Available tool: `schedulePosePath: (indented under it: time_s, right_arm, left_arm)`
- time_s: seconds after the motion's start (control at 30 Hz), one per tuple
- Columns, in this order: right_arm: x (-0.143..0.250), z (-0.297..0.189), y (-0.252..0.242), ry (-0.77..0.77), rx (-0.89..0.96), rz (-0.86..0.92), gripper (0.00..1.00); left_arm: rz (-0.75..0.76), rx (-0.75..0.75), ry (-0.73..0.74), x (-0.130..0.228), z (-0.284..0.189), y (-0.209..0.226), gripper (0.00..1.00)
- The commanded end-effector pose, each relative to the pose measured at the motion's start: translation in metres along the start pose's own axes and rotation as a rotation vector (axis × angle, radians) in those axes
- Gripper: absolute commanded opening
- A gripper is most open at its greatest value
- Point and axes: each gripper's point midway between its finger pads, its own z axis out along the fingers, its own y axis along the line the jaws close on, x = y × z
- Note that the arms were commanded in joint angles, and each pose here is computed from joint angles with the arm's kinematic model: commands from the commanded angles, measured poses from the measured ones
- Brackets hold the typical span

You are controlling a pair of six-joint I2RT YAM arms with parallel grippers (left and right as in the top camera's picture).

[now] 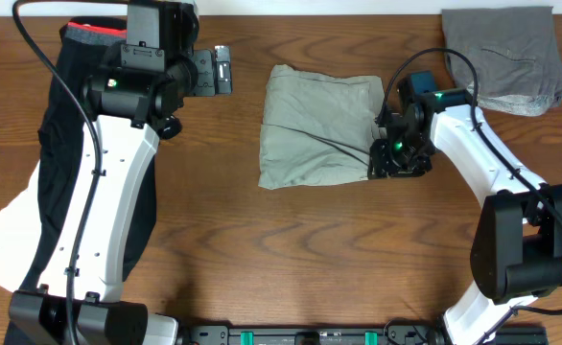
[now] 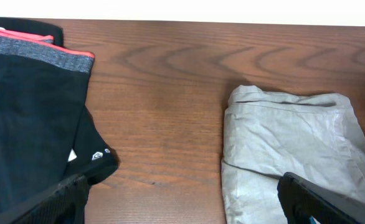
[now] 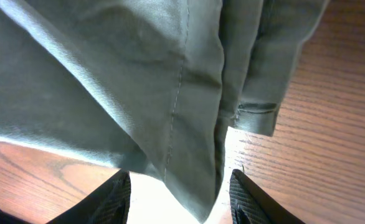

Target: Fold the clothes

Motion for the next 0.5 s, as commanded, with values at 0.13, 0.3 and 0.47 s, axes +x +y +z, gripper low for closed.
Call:
schedulePosePath:
  time_s: [0.13, 0.3, 0.47]
  right_arm:
    - [-0.045, -0.046, 0.008, -0.161, 0.001, -0.039, 0.49]
    - [-0.068, -0.061, 0.02, -0.254, -0.031, -0.076, 0.17]
    - [-0.061, -0.042, 0.043, -0.22, -0.063, -0.13, 0.01]
  left_arm:
    - [0.001, -0.01, 0.013, 0.004, 0.001, 0.003, 0.98]
    - [0.0, -0.01, 0.017, 0.005, 0.001, 0.003, 0.98]
    - [0.0, -0.01, 0.016, 0.004, 0.001, 0.003, 0.98]
